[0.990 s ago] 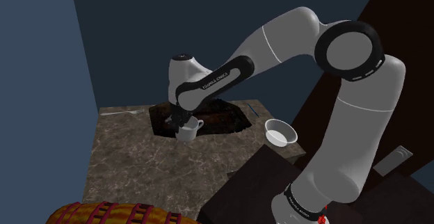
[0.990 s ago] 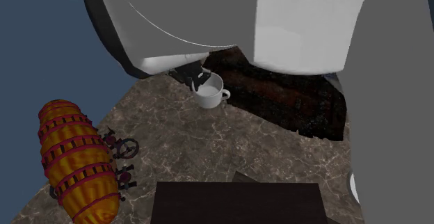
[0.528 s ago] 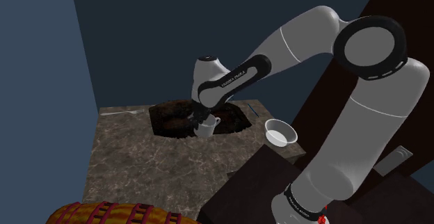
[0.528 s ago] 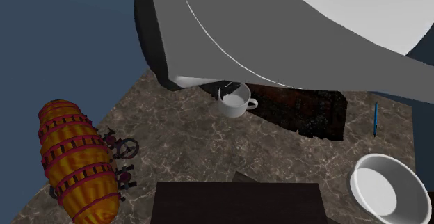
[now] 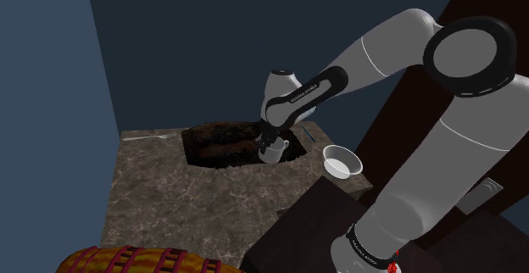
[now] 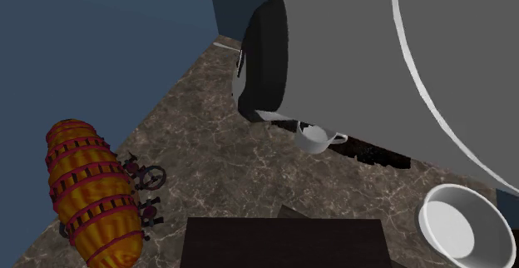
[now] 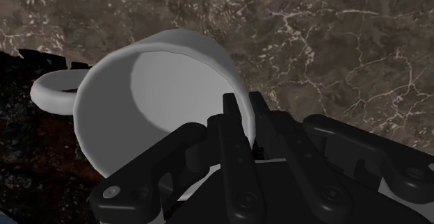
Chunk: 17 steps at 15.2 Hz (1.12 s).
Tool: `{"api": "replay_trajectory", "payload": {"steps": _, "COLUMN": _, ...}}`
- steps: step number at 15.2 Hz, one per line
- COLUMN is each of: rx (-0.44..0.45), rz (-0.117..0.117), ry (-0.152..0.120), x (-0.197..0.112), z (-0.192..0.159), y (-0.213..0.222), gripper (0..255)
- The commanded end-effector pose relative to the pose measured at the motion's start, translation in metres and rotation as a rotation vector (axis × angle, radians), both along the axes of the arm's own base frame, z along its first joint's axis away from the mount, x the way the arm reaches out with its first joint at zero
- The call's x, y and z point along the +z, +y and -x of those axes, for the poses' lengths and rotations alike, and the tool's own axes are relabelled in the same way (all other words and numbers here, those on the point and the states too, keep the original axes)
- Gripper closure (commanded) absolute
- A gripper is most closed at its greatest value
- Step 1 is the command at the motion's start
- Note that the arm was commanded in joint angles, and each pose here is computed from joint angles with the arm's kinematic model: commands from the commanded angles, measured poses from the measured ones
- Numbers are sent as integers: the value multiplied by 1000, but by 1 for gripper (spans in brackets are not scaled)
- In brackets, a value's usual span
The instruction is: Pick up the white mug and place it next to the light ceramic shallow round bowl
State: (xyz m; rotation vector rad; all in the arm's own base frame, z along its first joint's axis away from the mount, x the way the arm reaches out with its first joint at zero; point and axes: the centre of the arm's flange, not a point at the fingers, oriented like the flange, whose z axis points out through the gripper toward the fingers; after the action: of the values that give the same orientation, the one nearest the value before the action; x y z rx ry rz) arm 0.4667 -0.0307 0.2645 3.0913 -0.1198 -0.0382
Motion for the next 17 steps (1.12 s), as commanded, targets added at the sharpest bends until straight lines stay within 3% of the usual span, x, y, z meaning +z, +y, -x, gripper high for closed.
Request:
{"api": "replay_trajectory", "payload": {"steps": 1, "rx": 2, "rz": 0, "ry": -1, "x": 0, "z": 10, "y": -26, "gripper": 255}}
{"api": "replay_trajectory", "payload": {"steps": 17, "rx": 2, "rz": 0, "ry": -1, "x": 1, "z": 85, "y": -224, "gripper": 255}}
